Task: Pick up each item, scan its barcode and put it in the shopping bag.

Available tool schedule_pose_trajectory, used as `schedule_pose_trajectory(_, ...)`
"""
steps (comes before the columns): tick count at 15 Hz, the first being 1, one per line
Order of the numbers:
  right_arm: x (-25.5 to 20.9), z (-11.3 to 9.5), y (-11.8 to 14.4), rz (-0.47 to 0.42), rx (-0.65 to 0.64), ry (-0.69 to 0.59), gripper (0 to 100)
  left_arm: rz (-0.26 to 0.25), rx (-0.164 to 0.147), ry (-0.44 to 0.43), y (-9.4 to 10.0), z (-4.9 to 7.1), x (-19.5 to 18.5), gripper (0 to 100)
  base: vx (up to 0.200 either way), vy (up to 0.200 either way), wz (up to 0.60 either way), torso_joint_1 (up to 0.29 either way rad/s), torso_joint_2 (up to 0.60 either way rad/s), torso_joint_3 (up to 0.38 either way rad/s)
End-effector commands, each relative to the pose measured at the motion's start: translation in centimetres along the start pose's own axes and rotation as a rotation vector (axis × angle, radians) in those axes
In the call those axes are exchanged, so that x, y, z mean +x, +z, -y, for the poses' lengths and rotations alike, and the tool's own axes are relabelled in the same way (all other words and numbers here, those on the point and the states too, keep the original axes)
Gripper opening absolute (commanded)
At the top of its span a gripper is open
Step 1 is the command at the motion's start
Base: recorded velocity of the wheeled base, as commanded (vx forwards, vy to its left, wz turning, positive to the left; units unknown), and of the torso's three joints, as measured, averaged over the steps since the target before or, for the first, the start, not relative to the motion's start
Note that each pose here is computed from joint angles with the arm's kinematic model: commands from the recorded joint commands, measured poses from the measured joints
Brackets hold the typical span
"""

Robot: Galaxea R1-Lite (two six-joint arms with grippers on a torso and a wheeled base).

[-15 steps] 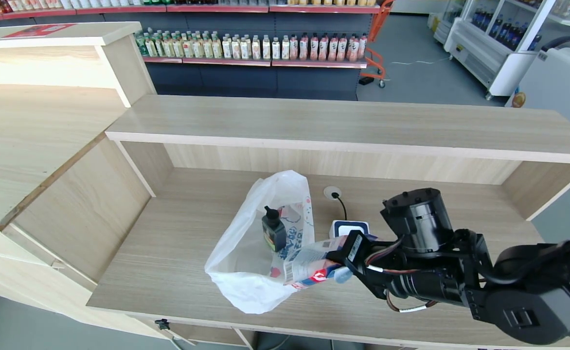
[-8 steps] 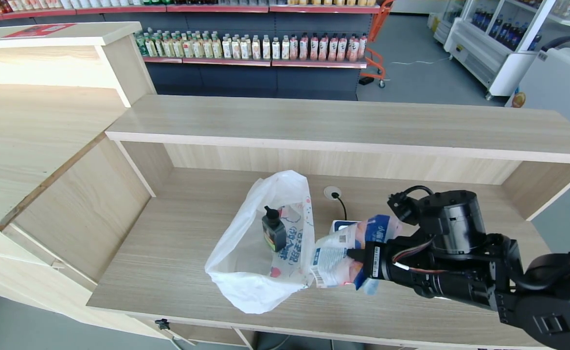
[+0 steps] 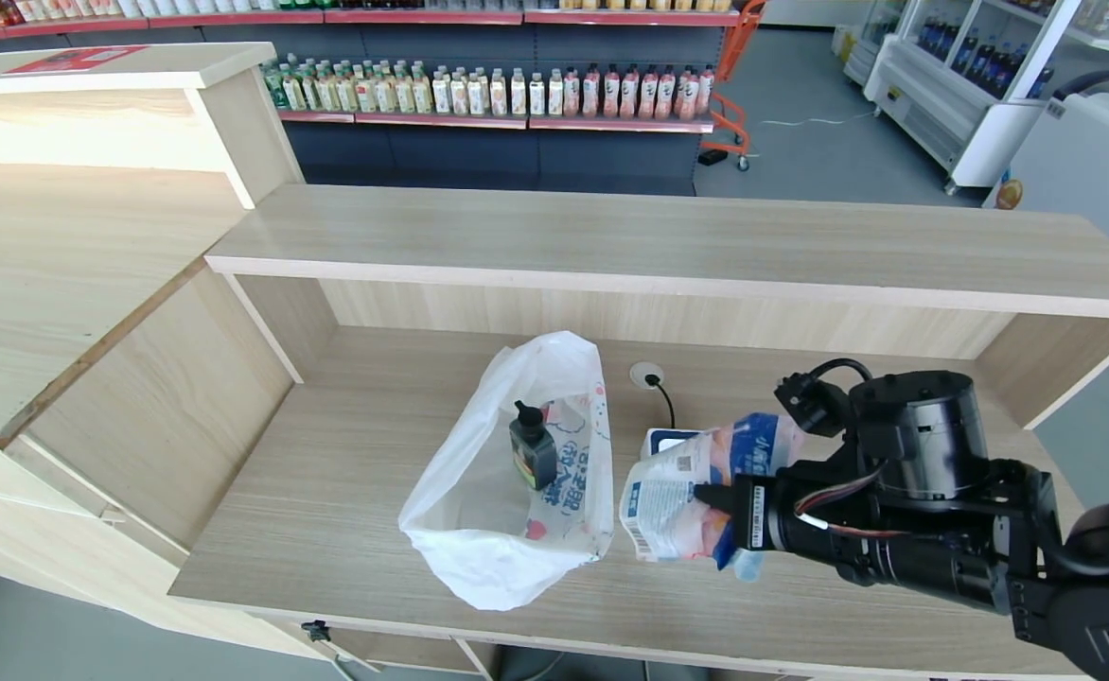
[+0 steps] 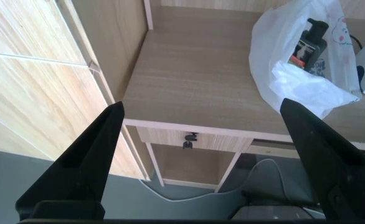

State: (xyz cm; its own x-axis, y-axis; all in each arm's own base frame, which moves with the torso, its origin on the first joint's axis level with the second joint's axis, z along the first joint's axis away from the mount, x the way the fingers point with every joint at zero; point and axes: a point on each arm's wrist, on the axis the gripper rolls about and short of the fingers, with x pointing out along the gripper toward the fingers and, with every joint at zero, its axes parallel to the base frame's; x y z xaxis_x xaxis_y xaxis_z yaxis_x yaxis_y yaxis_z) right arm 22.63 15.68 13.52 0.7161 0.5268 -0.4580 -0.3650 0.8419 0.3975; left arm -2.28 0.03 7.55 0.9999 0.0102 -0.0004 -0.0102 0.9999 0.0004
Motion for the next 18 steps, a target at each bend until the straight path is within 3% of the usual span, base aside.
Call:
schedule_pose_trajectory(1,-0.6,-0.1,0.2,0.015,-0.001,0.008,0,0.000,0.000,0.001,0.0,0.0,0.0,100,0.000,0.000,0.00,0.000,0.00,0.000)
schedule_pose_trajectory(5,-1.8,-0.3,0.2,0.031,-0.007,0.022,0,0.000,-0.002,0.001,0.0,0.0,0.0,100,0.000,0.000,0.00,0.000,0.00,0.000)
schedule_pose_trajectory(8,-2.5,-0.3,0.1,0.035,-0.007,0.026,0,0.000,-0.002,0.001,0.0,0.0,0.0,100,0.000,0.200,0.00,-0.001,0.00,0.006)
schedule_pose_trajectory(10,-2.8,-0.3,0.1,0.044,0.002,0.027,0,0.000,-0.002,0.001,0.0,0.0,0.0,100,0.000,0.000,0.00,0.000,0.00,0.000)
schedule_pose_trajectory(13,-2.7,-0.2,0.1,0.039,0.146,0.025,0,0.000,-0.002,0.001,0.0,0.0,0.0,100,0.000,0.000,0.00,0.000,0.00,0.000)
schedule_pose_trajectory(15,-1.4,1.1,-0.3,0.010,0.192,-0.033,0,0.000,-0.002,0.001,0.0,0.0,0.0,100,0.000,0.000,0.00,0.000,0.00,0.000)
schedule_pose_trajectory(18,1.0,2.3,-0.7,-0.033,0.049,-0.073,0,0.000,-0.002,0.001,0.0,0.0,0.0,100,0.000,0.000,0.00,0.000,0.00,0.000)
